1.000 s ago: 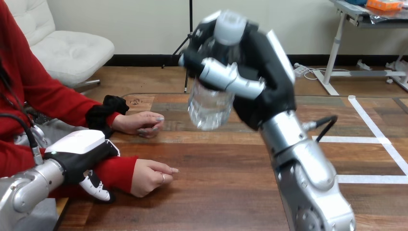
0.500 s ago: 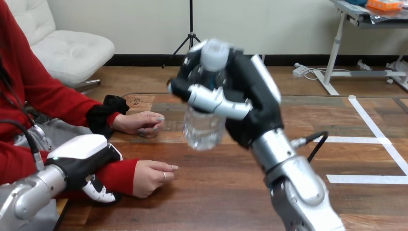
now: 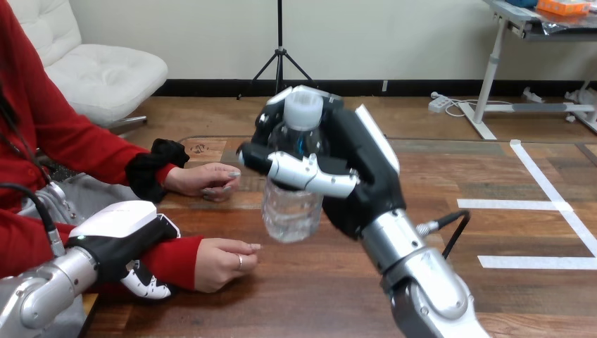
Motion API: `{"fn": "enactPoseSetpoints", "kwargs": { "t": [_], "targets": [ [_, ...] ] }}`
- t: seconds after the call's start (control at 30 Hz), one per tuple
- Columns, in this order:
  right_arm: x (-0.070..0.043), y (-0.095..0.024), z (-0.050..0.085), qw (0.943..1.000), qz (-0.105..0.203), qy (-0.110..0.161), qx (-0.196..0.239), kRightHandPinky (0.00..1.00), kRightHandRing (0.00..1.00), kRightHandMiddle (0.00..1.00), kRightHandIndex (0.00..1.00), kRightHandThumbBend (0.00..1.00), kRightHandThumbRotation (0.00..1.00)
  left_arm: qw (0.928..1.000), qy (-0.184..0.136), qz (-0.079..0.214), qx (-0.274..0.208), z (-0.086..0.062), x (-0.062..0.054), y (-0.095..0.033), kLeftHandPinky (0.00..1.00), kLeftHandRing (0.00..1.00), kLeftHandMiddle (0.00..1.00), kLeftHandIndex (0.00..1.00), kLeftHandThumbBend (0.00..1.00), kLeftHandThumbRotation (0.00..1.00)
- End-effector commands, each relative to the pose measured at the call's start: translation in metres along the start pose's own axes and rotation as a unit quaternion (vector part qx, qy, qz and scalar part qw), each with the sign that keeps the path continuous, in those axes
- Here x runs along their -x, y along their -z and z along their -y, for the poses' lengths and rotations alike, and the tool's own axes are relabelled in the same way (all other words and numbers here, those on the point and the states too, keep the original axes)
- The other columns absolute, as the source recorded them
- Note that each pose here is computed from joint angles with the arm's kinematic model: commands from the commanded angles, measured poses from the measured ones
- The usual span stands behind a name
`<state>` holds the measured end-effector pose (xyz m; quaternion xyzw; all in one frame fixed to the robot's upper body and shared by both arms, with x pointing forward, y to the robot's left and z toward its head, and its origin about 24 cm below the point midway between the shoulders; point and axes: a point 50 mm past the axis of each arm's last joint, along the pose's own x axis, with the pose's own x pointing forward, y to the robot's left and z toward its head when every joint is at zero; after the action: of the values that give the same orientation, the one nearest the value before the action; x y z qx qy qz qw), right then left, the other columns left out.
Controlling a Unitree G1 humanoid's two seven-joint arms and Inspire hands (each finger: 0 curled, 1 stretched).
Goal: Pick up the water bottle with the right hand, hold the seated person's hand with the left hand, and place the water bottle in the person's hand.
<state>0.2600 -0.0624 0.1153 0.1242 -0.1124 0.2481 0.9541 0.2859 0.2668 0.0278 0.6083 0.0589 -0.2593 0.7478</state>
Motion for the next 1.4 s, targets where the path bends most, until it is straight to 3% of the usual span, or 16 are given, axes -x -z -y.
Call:
{"fn": "enactPoseSetpoints", "kwargs": {
  "t": [0.0, 0.5, 0.7, 1.37],
  "targets": [
    [-0.006, -0.008, -0.011, 0.9987, 0.039, -0.005, -0.033, 0.27, 0.32, 0.40, 0.40, 0.81, 0.00, 0.9943, -0.057, 0.088, 0.021, -0.017, -0.013, -0.038, 0.28, 0.34, 0.41, 0.42, 0.88, 0.00],
    [-0.003, 0.003, -0.012, 0.9990, 0.026, -0.002, -0.036, 0.26, 0.32, 0.40, 0.40, 0.81, 0.00, 0.9896, -0.079, 0.115, 0.036, -0.035, -0.009, -0.053, 0.30, 0.36, 0.42, 0.42, 0.85, 0.00],
    [-0.003, 0.006, -0.011, 0.9989, 0.019, 0.002, -0.042, 0.27, 0.32, 0.40, 0.40, 0.81, 0.00, 0.9846, -0.096, 0.139, 0.044, -0.042, -0.007, -0.061, 0.30, 0.36, 0.42, 0.41, 0.86, 0.00],
    [-0.003, 0.011, -0.010, 0.9987, 0.016, 0.004, -0.047, 0.28, 0.33, 0.41, 0.41, 0.80, 0.00, 0.9768, -0.124, 0.168, 0.048, -0.060, -0.001, -0.079, 0.29, 0.34, 0.40, 0.39, 0.86, 0.00]
  ]
}}
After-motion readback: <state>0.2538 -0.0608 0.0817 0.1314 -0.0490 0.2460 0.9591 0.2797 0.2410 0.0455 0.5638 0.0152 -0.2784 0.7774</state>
